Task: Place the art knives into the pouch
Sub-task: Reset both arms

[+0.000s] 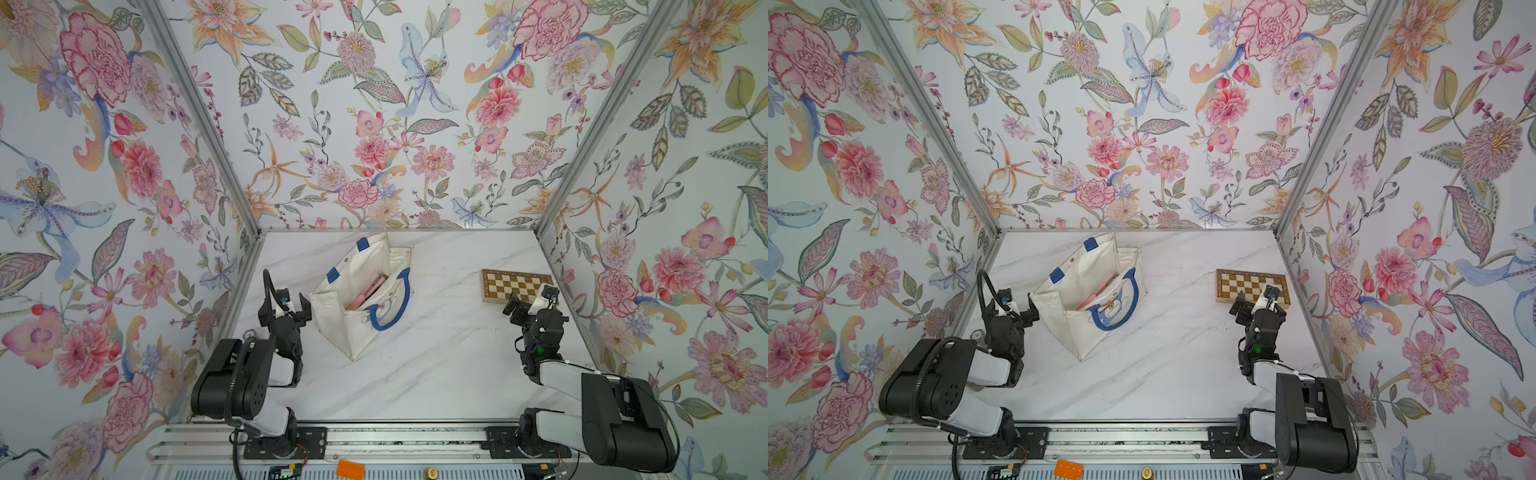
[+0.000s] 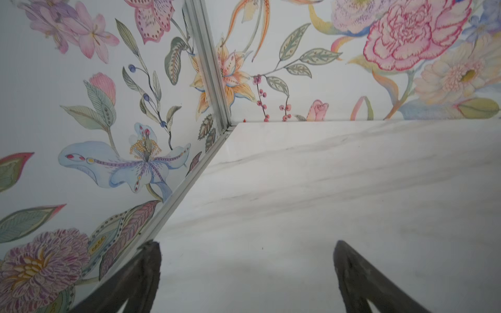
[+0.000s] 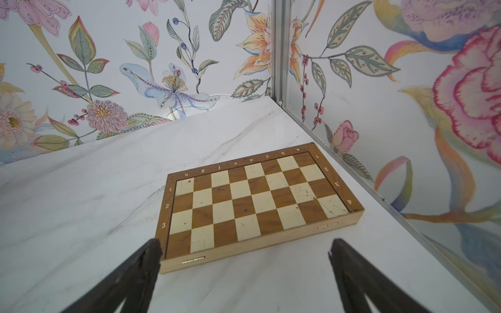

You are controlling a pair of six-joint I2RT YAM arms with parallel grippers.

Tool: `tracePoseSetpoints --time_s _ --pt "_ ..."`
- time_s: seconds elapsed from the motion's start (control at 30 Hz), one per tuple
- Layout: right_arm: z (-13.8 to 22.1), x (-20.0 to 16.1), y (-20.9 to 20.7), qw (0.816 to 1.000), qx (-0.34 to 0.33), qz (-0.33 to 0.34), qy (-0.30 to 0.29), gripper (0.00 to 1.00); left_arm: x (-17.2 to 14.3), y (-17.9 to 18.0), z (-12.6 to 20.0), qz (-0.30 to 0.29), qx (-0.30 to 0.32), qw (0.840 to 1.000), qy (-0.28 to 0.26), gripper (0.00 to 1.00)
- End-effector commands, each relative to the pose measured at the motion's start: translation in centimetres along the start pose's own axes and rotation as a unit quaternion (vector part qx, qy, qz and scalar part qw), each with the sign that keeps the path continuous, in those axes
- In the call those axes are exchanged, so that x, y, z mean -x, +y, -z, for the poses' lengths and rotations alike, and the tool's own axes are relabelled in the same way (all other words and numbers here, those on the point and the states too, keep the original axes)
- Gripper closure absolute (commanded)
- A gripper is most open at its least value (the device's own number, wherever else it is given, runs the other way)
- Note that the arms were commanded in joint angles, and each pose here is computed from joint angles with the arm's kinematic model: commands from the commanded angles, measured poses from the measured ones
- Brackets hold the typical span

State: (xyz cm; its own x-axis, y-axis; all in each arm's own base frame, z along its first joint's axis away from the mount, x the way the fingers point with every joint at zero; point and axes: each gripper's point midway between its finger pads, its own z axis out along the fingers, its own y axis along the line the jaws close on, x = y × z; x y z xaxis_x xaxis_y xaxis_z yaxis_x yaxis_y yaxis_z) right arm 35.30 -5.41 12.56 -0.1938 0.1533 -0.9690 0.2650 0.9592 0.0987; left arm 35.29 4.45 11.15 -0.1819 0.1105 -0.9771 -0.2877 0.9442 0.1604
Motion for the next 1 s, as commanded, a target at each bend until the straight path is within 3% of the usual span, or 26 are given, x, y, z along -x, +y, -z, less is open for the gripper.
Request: tracePoseSetpoints --time_s 0.0,0.23,0.3,0.33,0.97 --pt "-0.2 0.5 0.4 1.0 0.016 0.0 -0.026 0.01 3.0 -0.8 -0.1 0.003 -0.023 0.998 -0.057 0.0" --pt "-1.3 -1.0 3.6 0.995 0.058 0.064 -0.043 0.01 3.9 -1.3 -0.6 -0.001 -0.031 0.997 -0.066 0.01" --pt "-2.2 -2.1 4.5 0.994 0.062 0.086 0.011 0.01 3.9 -1.3 -0.6 -0.002 -0.031 0.997 -0.066 0.01" --pt "-2.4 -1.8 4.7 0.994 0.062 0.089 0.004 0.01 3.9 -1.2 -0.5 -0.002 -0.03 0.997 -0.067 0.0" --pt "-2.3 -1.7 4.7 0.994 0.062 0.09 -0.002 0.01 3.9 -1.7 -0.6 -0.015 -0.031 0.997 -0.063 0.0"
